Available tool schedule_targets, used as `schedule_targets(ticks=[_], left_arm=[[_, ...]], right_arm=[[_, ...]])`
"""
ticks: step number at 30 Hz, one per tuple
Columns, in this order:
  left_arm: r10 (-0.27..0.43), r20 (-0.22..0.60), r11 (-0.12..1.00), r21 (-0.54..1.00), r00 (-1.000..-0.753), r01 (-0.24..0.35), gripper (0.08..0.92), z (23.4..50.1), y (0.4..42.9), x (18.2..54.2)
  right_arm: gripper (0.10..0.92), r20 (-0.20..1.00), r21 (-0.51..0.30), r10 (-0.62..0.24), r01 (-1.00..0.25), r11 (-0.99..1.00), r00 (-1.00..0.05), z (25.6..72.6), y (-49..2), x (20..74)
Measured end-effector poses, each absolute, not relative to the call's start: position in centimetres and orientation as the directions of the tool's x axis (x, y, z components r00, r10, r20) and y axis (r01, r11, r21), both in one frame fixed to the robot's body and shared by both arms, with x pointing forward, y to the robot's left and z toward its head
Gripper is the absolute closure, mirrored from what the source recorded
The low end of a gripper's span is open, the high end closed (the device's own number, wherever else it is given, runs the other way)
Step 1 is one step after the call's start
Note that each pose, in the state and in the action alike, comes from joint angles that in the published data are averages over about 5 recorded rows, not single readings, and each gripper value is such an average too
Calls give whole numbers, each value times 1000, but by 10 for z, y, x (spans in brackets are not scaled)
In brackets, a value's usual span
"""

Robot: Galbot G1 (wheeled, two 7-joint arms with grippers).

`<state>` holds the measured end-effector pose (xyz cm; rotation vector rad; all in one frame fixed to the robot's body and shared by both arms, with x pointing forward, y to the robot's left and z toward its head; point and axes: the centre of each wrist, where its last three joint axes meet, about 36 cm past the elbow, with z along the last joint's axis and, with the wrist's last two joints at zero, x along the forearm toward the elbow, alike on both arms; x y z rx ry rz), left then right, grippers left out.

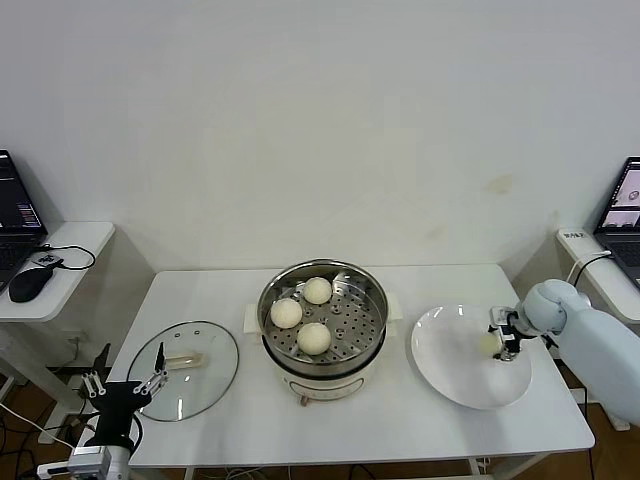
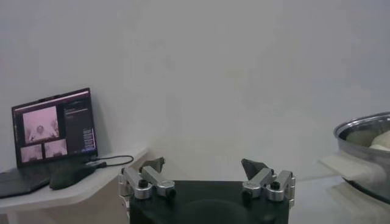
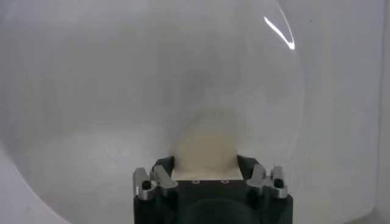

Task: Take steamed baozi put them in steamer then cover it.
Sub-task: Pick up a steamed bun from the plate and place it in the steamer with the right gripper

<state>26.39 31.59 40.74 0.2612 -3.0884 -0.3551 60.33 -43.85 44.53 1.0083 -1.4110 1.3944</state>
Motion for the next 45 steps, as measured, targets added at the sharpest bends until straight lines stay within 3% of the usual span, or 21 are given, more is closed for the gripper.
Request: schedule_targets(ticks=[8,15,30,38,45], left_arm=[[-168,-5,959,231,-986,-164,177,411,317,263],[-163,-4,960,232,-987,-159,177,412,315,263],[-140,-5,968,212,-990,-138,177,420,303,265],[-144,-8,969,201,-990,-142,177,423,300,263],[-148,-5,970,195,-989,-146,177,424,299,260]], right_arm=[[434,962,-273,34,-961,40,-272,468,-440,603],[430,950,-312,3,-949,41,-312,528,-432,605],[420,876,-427,-242,-904,10,-416,676,-312,611],[420,868,-393,-332,-920,-6,-369,689,-232,612],[420,880,-349,-353,-937,-28,-318,673,-180,617]])
